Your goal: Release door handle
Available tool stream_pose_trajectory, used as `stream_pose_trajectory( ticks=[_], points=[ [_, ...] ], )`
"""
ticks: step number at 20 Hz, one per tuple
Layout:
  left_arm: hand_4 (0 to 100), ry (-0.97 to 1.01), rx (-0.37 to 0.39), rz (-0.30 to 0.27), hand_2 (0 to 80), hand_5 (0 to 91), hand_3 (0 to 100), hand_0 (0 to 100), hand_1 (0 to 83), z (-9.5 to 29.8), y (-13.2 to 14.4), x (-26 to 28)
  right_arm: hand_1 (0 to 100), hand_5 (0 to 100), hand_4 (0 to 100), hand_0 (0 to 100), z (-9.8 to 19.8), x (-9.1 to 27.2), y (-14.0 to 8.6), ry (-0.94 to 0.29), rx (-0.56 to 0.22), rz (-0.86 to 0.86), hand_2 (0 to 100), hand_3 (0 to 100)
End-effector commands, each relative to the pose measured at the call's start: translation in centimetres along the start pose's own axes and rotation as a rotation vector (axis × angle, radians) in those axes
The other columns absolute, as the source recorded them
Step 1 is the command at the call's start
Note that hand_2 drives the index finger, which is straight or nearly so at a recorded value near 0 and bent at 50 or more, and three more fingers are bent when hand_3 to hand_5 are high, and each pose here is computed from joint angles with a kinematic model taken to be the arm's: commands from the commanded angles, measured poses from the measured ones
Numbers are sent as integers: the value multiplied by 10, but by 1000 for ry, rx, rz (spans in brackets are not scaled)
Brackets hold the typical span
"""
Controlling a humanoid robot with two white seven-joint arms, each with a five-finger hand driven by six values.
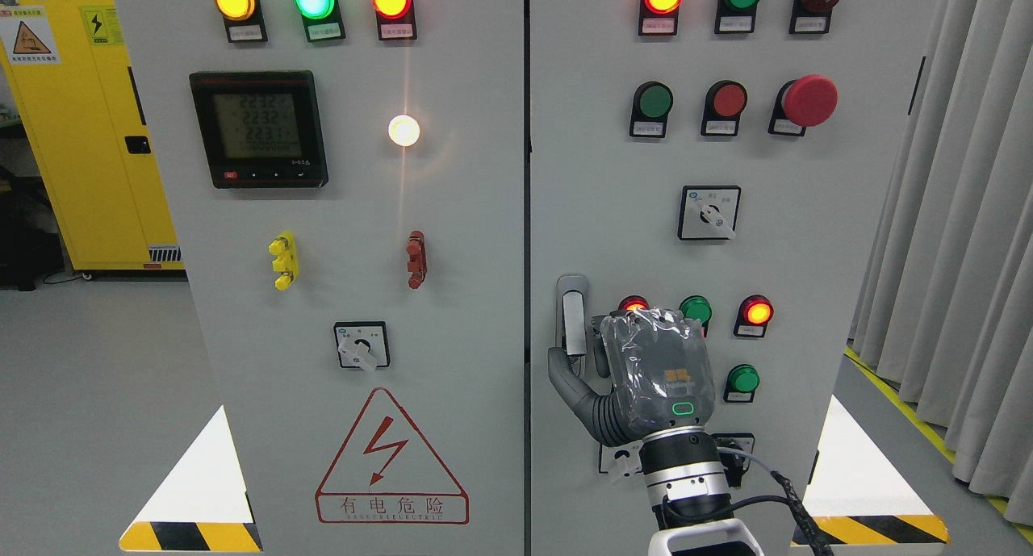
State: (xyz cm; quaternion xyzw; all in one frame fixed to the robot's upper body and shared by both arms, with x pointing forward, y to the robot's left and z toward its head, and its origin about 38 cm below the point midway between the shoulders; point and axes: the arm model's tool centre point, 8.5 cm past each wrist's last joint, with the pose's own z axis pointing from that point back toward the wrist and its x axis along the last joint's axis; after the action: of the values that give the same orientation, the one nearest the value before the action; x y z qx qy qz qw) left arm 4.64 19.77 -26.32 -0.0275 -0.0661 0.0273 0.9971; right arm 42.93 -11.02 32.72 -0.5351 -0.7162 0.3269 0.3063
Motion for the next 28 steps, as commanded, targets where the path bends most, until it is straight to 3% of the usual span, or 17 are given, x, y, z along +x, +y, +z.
stream_pose_trajectory(
  ticks=[1,7,14,28],
  points=[
    [0,1,0,0,0,0,0,120,556,0,0,0,431,991,1000,453,-1,1,1,2,2,-5,943,1000],
    [0,1,0,0,0,0,0,120,556,0,0,0,442,991,1000,430,-1,1,1,3,0,-6,942,1000],
    [0,1,0,0,0,0,0,120,556,0,0,0,447,991,1000,529,-1,1,0,5,0,-6,942,1000],
    [0,1,0,0,0,0,0,120,556,0,0,0,455,991,1000,596,0,-2,-1,17,-4,-5,942,1000]
  ],
)
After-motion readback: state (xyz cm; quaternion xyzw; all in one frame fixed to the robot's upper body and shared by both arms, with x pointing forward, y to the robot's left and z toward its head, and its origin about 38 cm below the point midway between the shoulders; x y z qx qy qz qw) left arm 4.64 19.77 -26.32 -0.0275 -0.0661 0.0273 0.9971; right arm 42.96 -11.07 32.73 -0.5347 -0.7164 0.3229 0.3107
